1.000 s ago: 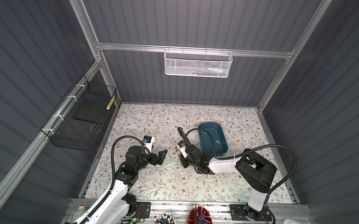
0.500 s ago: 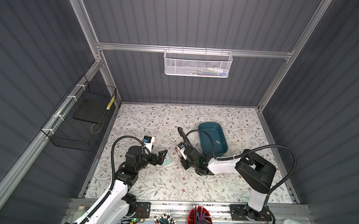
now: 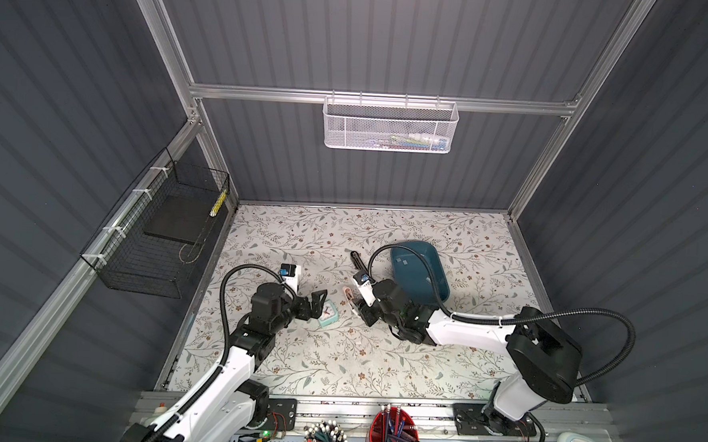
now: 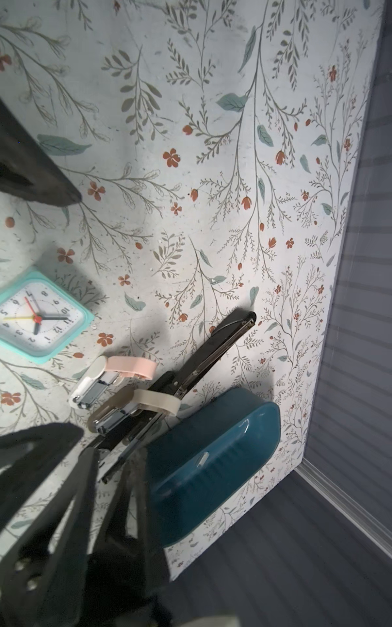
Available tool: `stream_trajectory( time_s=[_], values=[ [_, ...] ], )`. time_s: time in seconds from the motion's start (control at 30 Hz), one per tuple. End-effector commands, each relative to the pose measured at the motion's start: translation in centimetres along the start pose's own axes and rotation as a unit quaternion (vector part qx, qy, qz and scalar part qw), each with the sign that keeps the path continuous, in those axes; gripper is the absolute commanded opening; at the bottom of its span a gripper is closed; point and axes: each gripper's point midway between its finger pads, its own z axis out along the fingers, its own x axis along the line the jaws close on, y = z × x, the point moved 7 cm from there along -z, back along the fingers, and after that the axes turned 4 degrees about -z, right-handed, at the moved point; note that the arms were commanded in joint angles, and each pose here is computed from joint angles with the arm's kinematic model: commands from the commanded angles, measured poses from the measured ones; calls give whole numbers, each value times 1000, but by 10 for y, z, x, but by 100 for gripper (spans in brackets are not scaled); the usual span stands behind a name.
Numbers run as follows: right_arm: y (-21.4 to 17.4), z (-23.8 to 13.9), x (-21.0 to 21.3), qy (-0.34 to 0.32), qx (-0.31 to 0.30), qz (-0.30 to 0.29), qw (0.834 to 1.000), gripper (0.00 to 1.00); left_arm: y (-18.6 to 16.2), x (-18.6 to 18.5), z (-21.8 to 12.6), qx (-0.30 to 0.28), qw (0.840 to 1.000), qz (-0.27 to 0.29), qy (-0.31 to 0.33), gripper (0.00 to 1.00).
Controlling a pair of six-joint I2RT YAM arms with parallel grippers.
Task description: Load the staples into the stapler
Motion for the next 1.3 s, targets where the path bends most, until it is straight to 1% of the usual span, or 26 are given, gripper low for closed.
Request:
stream_trajectory(
  time_s=[0.0, 0.13, 0.2, 0.3, 0.47, 0.67, 0.7, 0.93, 1.13, 1.27],
  values=[
    [-23, 3, 7, 24, 19, 7, 1000, 47, 30, -12, 13, -42, 997, -42, -39, 100],
    [-31, 3, 9, 26, 8, 14, 1000, 51, 38, -12, 37, -42, 997, -54, -48, 100],
    [-36, 1, 9, 29, -4, 19, 999, 56, 44, -14, 47, -29, 997, -54, -53, 100],
    [-43, 4, 11, 35, 7, 24, 999, 58, 47, -23, 53, -15, 995, -33, -96, 100],
    [-58, 8, 16, 58, 18, 52, 997, 57, 46, -23, 51, -15, 995, -28, -93, 100],
    [-65, 12, 17, 64, 23, 66, 995, 55, 36, -19, 58, 18, 996, -34, -86, 100],
    [-65, 13, 17, 66, 23, 69, 995, 55, 34, -22, 58, 28, 994, -36, -101, 100],
    [-79, 20, 17, 73, 34, 88, 993, 49, 30, -22, 60, 45, 993, -32, -104, 100],
    [-85, 23, 6, 36, 44, 97, 994, 50, 29, -24, 65, 56, 992, -28, -114, 100],
    [-90, 28, 1, 19, 59, 91, 994, 50, 29, -24, 68, 59, 991, -25, -119, 100]
  ],
)
